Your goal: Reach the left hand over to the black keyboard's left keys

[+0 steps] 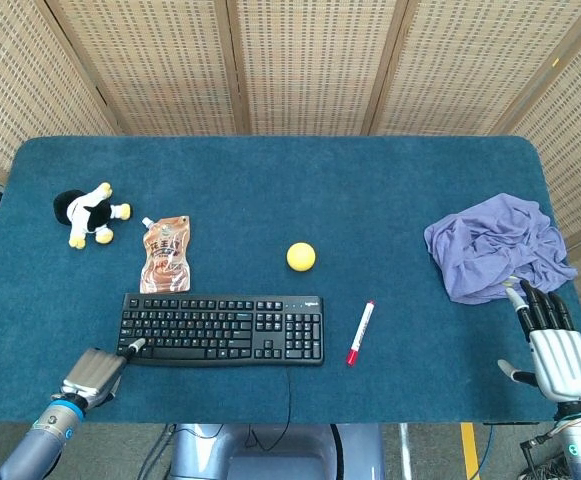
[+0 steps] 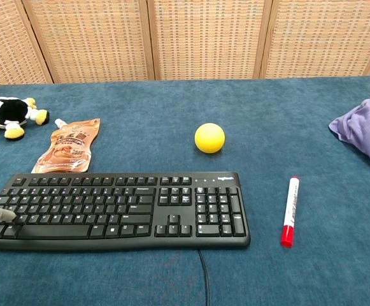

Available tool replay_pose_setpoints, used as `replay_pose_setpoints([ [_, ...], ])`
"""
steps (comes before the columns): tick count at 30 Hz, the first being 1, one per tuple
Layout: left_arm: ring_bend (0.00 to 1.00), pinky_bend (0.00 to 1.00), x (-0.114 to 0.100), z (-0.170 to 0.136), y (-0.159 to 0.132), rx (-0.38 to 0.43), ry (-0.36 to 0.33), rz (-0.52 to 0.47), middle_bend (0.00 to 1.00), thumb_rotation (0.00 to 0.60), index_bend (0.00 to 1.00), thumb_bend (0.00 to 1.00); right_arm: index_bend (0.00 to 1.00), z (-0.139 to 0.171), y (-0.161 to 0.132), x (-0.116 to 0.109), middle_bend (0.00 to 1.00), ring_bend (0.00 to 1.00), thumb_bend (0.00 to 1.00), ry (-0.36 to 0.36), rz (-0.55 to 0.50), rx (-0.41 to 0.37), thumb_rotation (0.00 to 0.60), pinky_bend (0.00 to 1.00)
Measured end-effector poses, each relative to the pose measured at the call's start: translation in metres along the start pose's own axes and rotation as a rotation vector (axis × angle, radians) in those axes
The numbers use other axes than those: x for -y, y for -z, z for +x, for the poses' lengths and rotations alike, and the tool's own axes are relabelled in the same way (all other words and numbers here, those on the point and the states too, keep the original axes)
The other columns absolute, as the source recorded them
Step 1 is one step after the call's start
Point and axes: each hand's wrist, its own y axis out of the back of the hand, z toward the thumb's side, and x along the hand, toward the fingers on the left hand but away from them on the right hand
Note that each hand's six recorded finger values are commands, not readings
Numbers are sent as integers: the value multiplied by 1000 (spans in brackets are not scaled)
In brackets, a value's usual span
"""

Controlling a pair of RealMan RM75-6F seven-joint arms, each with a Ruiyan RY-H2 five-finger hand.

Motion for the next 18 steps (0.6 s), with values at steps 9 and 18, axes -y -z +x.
replay_pose_setpoints([
  [9,458,381,-20,-14,-6,39,-104,-39,446,600,0,705,0,0,0,0,0,0,0,1,2,-1,600,0],
  [18,2,34,-50,-38,1,69,-409,-164,0,600,0,224,0,-1,-1,1,0,0,0,2,7,-3,600,0],
])
